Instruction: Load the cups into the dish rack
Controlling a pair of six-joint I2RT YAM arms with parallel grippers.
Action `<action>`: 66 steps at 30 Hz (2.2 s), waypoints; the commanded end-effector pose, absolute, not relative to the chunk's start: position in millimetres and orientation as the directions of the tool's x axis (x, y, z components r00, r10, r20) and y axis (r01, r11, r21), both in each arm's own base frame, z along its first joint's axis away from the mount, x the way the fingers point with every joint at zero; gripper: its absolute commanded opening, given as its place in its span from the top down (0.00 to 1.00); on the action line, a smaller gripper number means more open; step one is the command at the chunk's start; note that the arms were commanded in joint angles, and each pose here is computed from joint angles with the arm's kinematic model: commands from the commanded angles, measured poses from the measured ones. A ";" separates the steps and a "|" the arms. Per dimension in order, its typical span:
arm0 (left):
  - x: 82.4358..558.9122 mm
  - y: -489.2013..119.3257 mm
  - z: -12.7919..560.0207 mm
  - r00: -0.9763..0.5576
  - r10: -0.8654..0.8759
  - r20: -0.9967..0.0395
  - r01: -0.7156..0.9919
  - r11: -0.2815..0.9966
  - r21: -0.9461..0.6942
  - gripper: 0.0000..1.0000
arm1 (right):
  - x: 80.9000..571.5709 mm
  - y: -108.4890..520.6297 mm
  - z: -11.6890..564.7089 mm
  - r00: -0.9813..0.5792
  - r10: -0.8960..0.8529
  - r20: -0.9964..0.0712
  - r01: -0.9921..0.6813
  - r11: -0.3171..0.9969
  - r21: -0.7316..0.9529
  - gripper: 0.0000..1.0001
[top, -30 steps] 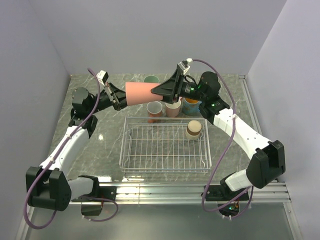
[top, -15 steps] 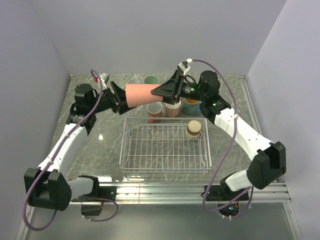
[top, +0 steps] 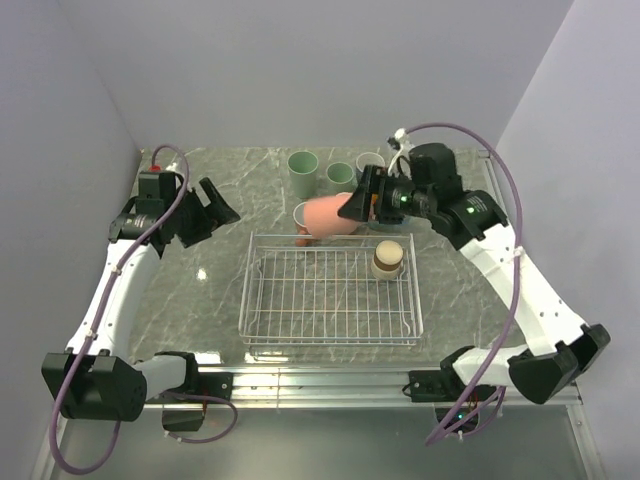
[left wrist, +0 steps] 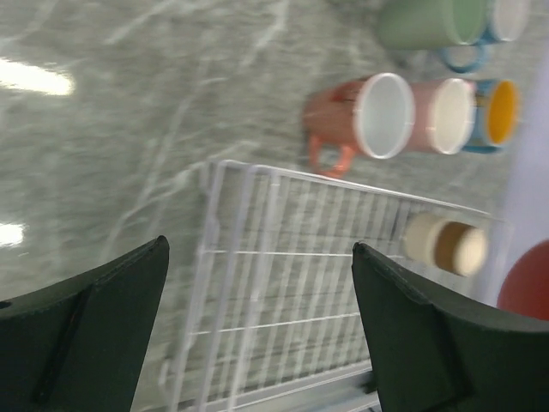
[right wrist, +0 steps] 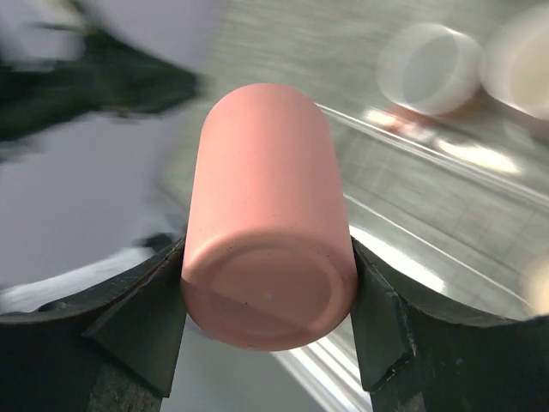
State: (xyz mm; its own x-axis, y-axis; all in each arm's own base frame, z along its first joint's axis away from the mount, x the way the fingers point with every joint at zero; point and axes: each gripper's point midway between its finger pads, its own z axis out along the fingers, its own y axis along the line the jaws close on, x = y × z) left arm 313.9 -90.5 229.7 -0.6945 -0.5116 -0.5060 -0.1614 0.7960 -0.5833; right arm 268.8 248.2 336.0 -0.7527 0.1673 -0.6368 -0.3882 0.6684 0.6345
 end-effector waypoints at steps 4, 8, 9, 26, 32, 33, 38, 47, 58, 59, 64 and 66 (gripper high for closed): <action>298.8 -58.0 223.7 -0.686 -0.436 -0.583 -0.199 0.883 -0.425 0.09 | 268.8 207.2 236.2 -0.814 -0.111 -0.570 -0.263 0.945 0.192 1.00; 299.3 -54.9 221.7 -0.692 -0.429 -0.581 -0.205 0.888 -0.412 0.11 | 281.5 200.4 218.5 -0.824 -0.137 -0.550 -0.204 0.977 0.063 1.00; 299.7 -54.8 221.8 -0.693 -0.426 -0.581 -0.204 0.889 -0.410 0.11 | 288.5 198.2 218.1 -0.819 -0.135 -0.558 -0.185 0.982 0.034 1.00; 316.0 -59.2 223.8 -0.687 -0.459 -0.564 -0.216 0.869 -0.445 0.16 | 294.1 211.6 188.5 -0.829 -0.184 -0.529 -0.226 0.974 0.016 1.00; 323.4 -63.7 224.8 -0.689 -0.472 -0.551 -0.213 0.858 -0.468 0.17 | 287.4 216.5 174.4 -0.833 -0.185 -0.521 -0.239 0.970 0.038 1.00; 324.5 -64.0 225.0 -0.688 -0.472 -0.551 -0.212 0.857 -0.469 0.16 | 287.6 215.3 172.9 -0.832 -0.183 -0.523 -0.234 0.972 0.031 1.00; 330.2 -69.8 225.4 -0.696 -0.475 -0.538 -0.197 0.848 -0.493 0.16 | 285.1 212.9 164.6 -0.836 -0.183 -0.518 -0.232 0.972 0.031 1.00; 352.7 -71.1 251.2 -0.667 -0.456 -0.589 -0.159 0.860 -0.486 0.12 | 284.5 216.3 164.7 -0.832 -0.159 -0.531 -0.220 0.974 0.053 0.32; 388.9 -129.0 265.6 -0.685 -0.336 -0.646 -0.046 0.905 -0.423 0.13 | 289.9 207.4 207.1 -0.797 -0.147 -0.586 -0.203 0.979 0.031 0.02; 396.3 -133.7 257.8 -0.695 -0.324 -0.642 -0.046 0.911 -0.410 0.13 | 289.3 206.2 216.1 -0.787 -0.139 -0.601 -0.200 0.979 0.036 0.02; 419.4 -164.6 239.3 -0.725 -0.246 -0.643 0.006 0.932 -0.363 0.16 | 282.8 196.6 264.4 -0.738 -0.092 -0.669 -0.187 0.980 0.072 0.01; 428.7 -178.7 224.0 -0.750 -0.207 -0.628 0.028 0.939 -0.343 0.18 | 280.3 191.1 274.0 -0.726 -0.081 -0.683 -0.178 0.981 0.073 0.01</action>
